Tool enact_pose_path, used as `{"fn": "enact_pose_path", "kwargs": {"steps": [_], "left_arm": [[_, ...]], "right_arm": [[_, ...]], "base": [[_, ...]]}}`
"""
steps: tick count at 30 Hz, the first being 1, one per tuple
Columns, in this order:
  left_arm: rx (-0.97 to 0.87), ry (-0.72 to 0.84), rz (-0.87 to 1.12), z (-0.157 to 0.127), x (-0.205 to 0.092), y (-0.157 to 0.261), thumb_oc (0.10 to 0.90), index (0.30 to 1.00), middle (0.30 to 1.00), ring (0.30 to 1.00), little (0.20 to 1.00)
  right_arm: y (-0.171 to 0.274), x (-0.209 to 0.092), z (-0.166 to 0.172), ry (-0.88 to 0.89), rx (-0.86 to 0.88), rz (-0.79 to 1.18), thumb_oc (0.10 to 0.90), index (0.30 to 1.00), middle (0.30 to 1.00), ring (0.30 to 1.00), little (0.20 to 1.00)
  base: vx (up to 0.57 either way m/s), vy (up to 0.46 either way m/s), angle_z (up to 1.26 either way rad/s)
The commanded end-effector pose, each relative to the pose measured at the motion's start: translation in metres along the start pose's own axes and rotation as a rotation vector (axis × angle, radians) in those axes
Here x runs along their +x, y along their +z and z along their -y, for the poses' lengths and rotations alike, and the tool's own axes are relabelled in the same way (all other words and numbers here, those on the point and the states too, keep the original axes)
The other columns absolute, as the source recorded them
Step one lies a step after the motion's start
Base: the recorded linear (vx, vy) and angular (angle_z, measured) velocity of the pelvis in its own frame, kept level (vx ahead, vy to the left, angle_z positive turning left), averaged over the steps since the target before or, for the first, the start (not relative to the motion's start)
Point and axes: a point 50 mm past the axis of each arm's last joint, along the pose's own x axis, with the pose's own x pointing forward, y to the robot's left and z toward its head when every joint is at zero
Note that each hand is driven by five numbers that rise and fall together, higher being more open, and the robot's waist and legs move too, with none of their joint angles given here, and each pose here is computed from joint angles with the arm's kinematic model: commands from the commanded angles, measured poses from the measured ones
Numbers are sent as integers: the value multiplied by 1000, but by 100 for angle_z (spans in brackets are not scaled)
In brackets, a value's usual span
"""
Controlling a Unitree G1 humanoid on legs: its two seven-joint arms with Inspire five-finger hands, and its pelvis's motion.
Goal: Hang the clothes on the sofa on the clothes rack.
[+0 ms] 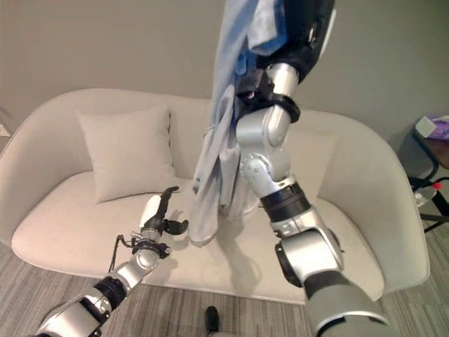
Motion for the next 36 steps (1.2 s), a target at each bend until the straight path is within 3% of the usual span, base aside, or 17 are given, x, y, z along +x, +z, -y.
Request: {"fn": "enact_pose_path", "kwargs": {"steps": [1, 8, 9, 10, 11, 17, 19, 27, 33, 34, 36], "left_arm": [[57, -2, 166, 8, 22, 53, 800, 900, 900, 900, 900], [-54, -33, 88, 25, 29, 83, 800, 900, 900, 900, 900], [-54, -32, 89, 25, 29, 83, 756, 834, 834, 834, 834], [-78, -23, 76, 25, 31, 86, 623, 634, 634, 634, 634], [-88, -9, 70, 22, 33, 89, 400, 300, 300, 300, 300], [-206, 118, -2, 2, 45, 96, 400, 300, 300, 300, 300], [-333, 195, -41, -9, 49, 97, 400, 300, 300, 300, 300], [-430, 322, 78, -33, 45, 97, 400, 300, 300, 300, 300], [-441, 554, 366, -102, 25, 102, 400, 300, 300, 300, 300], [-383, 629, 458, -127, 17, 106, 400, 300, 300, 300, 300], [-351, 677, 507, -140, 12, 109, 400, 300, 300, 300, 300]], "right_arm": [[38, 19, -60, 146, 187, 212, 400, 300, 300, 300, 300], [34, 0, -92, 231, 245, 183, 400, 300, 300, 300, 300], [34, 0, -92, 232, 245, 183, 400, 300, 300, 300, 300], [32, -2, -95, 237, 252, 172, 400, 300, 300, 300, 300], [29, -4, -96, 240, 251, 161, 400, 300, 300, 300, 300], [21, -10, -100, 249, 239, 122, 400, 300, 300, 300, 300], [23, -6, -90, 200, 222, 138, 400, 300, 300, 300, 300], [44, 2, -43, 131, 75, 234, 400, 300, 300, 300, 300], [61, -28, 22, 66, -87, 270, 400, 300, 300, 300, 300], [62, -38, 37, 33, -128, 269, 400, 300, 300, 300, 300], [62, -44, 42, 26, -149, 265, 400, 300, 300, 300, 300]], "base": [[1, -13, -4], [10, -29, -19], [7, -11, -20], [8, -8, -16], [18, -12, -11], [11, -8, -20], [-3, 0, -19], [-17, 19, 6], [-71, 116, 21], [-84, 135, 4], [-79, 129, 6]]}}
